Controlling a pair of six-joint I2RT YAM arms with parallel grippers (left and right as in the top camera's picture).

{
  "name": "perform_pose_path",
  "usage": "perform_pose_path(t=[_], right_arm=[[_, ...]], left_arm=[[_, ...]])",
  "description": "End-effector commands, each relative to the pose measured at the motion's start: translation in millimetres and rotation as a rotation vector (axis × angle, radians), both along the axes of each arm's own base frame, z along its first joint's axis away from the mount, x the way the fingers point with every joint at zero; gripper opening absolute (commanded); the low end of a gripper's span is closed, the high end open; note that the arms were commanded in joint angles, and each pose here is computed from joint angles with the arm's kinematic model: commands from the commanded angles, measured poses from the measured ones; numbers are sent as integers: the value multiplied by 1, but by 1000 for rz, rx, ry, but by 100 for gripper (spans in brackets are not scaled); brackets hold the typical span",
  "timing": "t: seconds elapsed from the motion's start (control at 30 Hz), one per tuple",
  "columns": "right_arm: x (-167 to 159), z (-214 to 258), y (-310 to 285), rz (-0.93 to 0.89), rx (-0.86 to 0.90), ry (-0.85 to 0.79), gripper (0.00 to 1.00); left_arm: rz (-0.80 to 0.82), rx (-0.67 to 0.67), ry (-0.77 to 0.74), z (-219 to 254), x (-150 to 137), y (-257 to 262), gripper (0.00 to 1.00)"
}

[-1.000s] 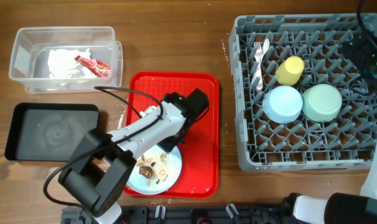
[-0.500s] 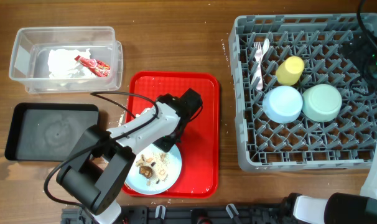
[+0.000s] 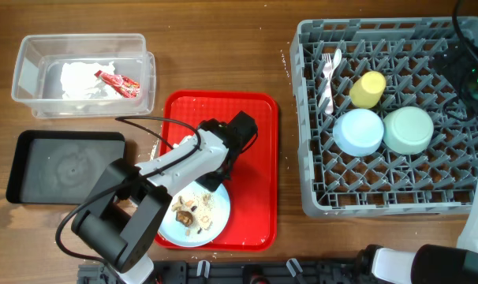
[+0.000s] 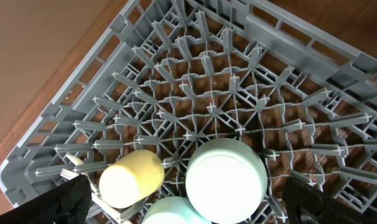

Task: Sort waste into correct bins and load items into the dishwasher rack
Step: 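Grip the plate rim with the left gripper and lift it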

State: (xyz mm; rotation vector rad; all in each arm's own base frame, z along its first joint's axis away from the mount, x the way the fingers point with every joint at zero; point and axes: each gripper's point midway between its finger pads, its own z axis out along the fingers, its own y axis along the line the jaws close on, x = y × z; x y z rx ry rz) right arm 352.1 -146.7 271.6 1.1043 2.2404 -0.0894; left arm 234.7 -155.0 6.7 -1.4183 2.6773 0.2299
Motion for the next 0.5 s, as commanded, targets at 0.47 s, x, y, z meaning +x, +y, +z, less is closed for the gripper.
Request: perform_pose_path(t=[0.47], right_arm=[[0, -4, -5, -24, -5, 10, 100]], left_arm=[[-180, 91, 20, 31, 13, 7, 4]])
